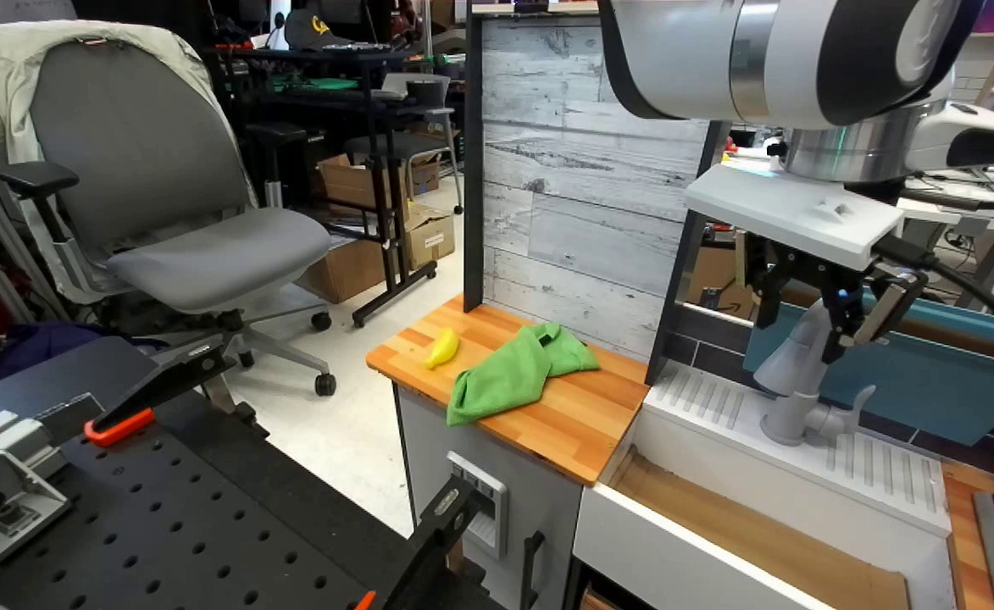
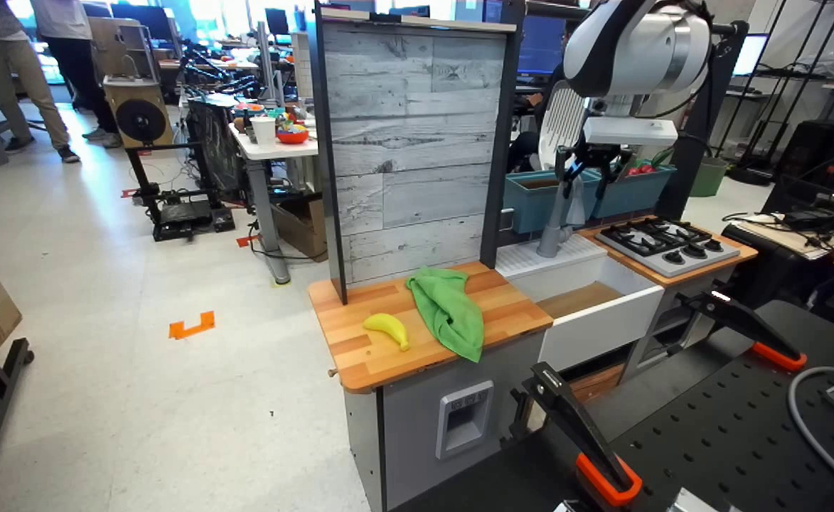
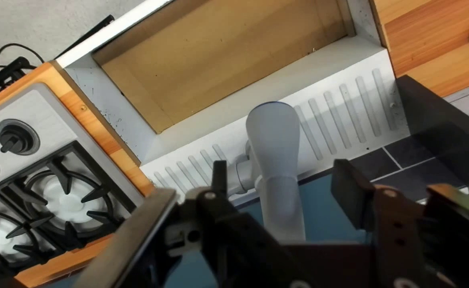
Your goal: Move the faucet of the sink slightly to the left.
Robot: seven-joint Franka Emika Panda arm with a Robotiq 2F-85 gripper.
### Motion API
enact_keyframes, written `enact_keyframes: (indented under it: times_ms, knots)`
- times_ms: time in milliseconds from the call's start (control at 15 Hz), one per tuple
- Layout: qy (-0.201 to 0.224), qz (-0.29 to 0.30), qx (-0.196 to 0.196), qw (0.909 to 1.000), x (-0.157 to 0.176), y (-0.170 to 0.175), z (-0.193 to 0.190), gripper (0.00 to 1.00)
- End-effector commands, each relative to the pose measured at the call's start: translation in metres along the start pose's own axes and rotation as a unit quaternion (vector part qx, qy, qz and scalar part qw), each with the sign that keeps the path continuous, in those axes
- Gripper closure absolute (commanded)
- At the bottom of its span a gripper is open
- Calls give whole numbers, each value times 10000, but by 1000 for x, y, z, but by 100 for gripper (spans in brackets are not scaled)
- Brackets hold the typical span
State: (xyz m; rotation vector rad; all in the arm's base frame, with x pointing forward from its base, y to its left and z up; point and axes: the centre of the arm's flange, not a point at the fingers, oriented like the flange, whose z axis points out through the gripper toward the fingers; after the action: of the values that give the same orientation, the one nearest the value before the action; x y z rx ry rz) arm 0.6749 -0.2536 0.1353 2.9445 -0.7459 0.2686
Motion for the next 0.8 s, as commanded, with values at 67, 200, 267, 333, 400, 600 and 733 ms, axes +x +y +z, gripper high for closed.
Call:
enact_keyframes:
  times_ms: [67,200,267,333,400,600,733]
  knots:
    - [-66,-82,-46,9999,24,-3,13,72]
    - [-60,-84,-56,9999,26,-7,15,87]
    - [-78,-96,-48,9999,27,-9,17,94]
    - [-98,-84,-25,9999,27,-11,17,98]
    - [-148,-62,1,9999,27,-14,15,94]
    - [-303,61,39,9995,24,-24,16,94]
    - [-438,147,99,9989,20,-31,17,94]
